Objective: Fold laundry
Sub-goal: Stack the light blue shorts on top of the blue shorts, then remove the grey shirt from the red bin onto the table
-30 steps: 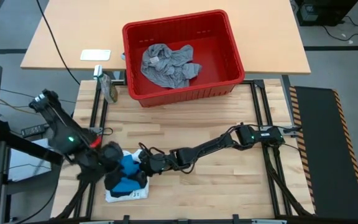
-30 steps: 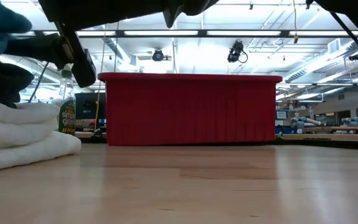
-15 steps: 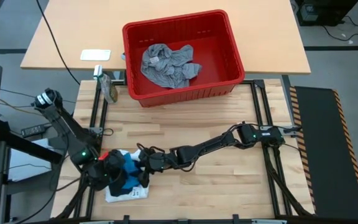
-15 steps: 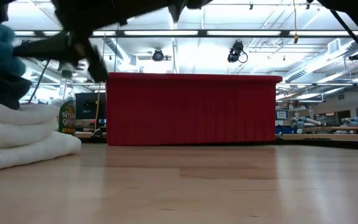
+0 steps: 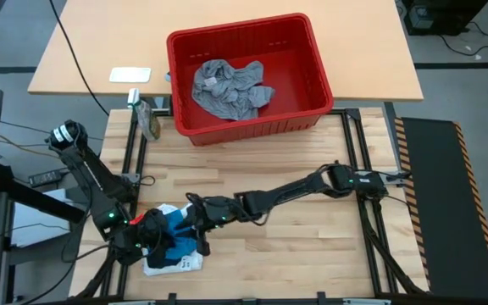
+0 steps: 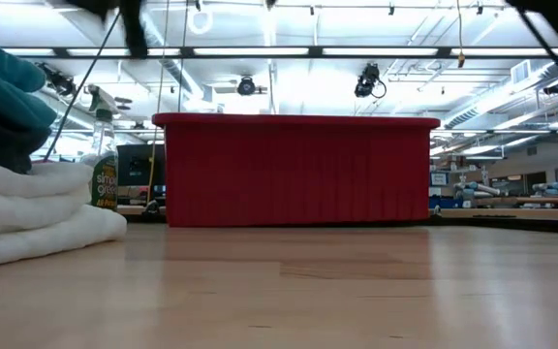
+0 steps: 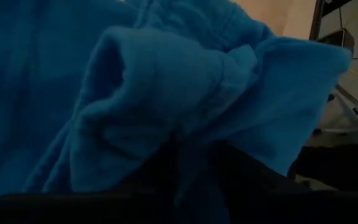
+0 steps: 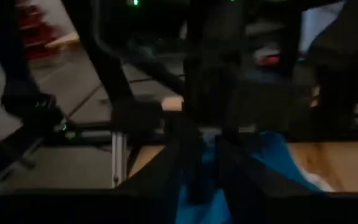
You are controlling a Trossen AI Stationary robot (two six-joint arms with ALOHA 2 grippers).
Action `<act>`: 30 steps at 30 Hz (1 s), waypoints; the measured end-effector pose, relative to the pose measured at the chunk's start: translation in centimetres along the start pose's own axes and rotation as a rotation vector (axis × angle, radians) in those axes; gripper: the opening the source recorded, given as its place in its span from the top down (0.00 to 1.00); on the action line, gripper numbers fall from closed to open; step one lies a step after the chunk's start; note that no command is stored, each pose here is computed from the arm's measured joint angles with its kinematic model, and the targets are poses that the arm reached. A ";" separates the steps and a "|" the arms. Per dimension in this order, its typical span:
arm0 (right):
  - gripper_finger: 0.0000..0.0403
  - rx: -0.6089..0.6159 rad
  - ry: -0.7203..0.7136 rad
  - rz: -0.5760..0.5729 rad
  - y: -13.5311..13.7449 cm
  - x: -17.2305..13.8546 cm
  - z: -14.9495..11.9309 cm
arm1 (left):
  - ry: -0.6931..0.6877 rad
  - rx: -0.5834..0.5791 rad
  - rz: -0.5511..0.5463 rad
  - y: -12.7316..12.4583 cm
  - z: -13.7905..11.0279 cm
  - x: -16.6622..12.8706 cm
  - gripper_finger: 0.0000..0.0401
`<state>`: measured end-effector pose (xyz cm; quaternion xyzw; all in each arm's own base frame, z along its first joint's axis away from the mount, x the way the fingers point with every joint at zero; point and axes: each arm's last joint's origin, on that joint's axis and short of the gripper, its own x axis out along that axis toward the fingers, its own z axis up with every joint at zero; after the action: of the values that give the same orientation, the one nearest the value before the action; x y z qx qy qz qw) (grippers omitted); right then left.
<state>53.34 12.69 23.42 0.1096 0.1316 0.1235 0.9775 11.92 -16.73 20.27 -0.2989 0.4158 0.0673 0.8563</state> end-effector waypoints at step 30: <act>0.66 0.312 0.094 -0.066 -4.8 -3.6 4.1 | -0.168 0.008 -0.243 2.0 4.3 -6.3 0.71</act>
<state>52.17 6.44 26.94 0.2498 0.1984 0.0744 0.9448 10.00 -11.79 26.19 -0.3372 0.3036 -0.0138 0.8910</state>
